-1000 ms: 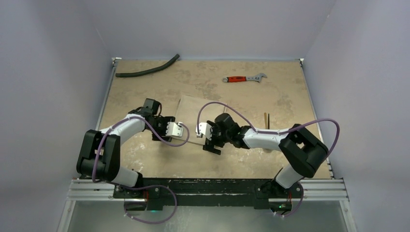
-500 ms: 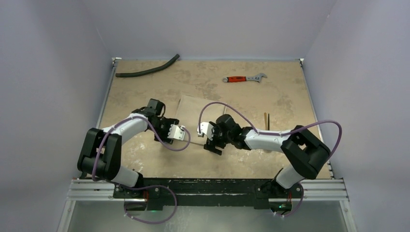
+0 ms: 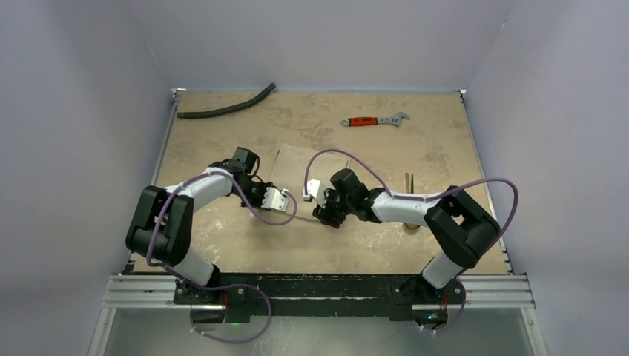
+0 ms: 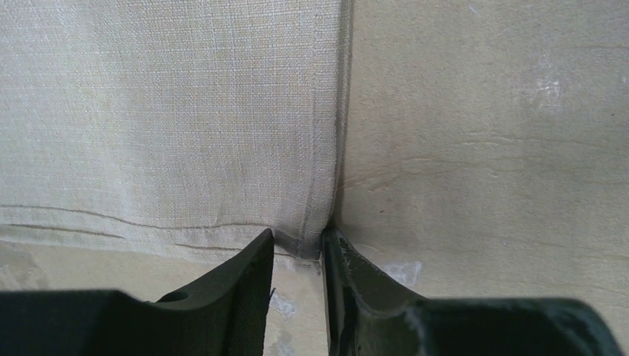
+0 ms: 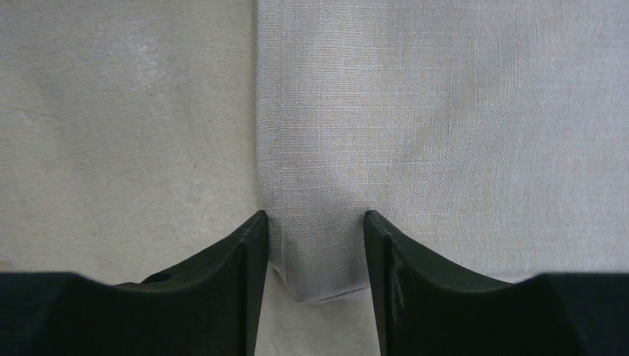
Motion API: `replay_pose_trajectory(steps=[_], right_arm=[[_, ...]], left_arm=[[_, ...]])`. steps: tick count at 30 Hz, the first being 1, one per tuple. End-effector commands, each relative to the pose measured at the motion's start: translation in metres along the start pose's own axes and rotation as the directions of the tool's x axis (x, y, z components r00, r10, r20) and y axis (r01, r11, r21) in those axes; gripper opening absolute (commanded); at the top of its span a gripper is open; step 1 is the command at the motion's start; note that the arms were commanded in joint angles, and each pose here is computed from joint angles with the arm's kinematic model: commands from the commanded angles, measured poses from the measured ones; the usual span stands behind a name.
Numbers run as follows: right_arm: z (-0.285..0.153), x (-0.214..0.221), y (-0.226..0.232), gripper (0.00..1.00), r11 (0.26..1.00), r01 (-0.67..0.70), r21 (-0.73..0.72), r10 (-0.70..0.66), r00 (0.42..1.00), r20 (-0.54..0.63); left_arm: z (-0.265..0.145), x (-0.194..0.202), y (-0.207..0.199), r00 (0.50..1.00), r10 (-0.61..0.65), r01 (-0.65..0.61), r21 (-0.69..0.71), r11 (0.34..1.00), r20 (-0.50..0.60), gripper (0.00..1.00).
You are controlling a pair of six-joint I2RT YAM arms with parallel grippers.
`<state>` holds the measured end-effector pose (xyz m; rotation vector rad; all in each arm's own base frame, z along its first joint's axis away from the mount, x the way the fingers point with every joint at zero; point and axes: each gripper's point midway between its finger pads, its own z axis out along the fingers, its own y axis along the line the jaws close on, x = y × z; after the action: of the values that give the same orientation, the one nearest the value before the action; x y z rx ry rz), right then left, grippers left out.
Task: Fold the napkin into a case and place the utensils inside
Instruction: Pick up the lower triangle-folded napkin from the center of the board.
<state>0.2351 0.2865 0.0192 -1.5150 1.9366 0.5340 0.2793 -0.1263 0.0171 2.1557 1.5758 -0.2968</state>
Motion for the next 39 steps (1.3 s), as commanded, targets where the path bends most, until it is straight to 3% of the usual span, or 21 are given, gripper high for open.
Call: replay_pose_trajectory(steps=[1,3,4,13,20,27,32,39], right_arm=[[0.002,0.028,0.000,0.44,0.999,-0.047,0.013,0.048,0.993,-0.107],[0.003,0.026,-0.007,0.37,0.997,-0.065,0.050,0.070,0.992,-0.106],[0.004,0.023,-0.010,0.34,0.996,-0.069,0.061,0.075,0.992,-0.102],[0.000,-0.008,-0.015,0.00,0.994,-0.098,0.050,0.100,0.994,-0.049],[-0.015,-0.029,0.006,0.00,0.989,-0.137,-0.048,0.137,0.991,0.010],[-0.024,-0.049,0.025,0.00,0.958,-0.255,-0.130,0.267,0.960,0.085],[-0.026,-0.052,0.039,0.00,0.929,-0.303,-0.213,0.327,0.941,0.088],[-0.025,-0.044,0.011,0.00,0.890,-0.403,-0.211,0.429,0.899,0.090]], left_arm=[[0.007,0.005,-0.001,0.999,-0.036,0.036,0.008,0.999,-0.013,0.22],[0.006,0.006,0.003,0.998,-0.067,0.067,-0.006,0.998,-0.010,0.04],[0.005,0.006,0.005,0.997,-0.079,0.079,-0.011,0.997,-0.004,0.00],[-0.009,-0.002,0.010,0.978,-0.202,0.202,0.006,0.979,0.058,0.00],[-0.037,-0.013,-0.004,0.956,-0.276,0.267,0.089,0.960,0.104,0.00],[-0.046,-0.026,-0.018,0.937,-0.324,0.305,0.148,0.941,0.128,0.00],[-0.051,-0.028,-0.005,0.926,-0.356,0.339,0.142,0.930,0.123,0.00],[-0.054,-0.027,0.030,0.913,-0.391,0.389,0.046,0.920,0.114,0.00]])
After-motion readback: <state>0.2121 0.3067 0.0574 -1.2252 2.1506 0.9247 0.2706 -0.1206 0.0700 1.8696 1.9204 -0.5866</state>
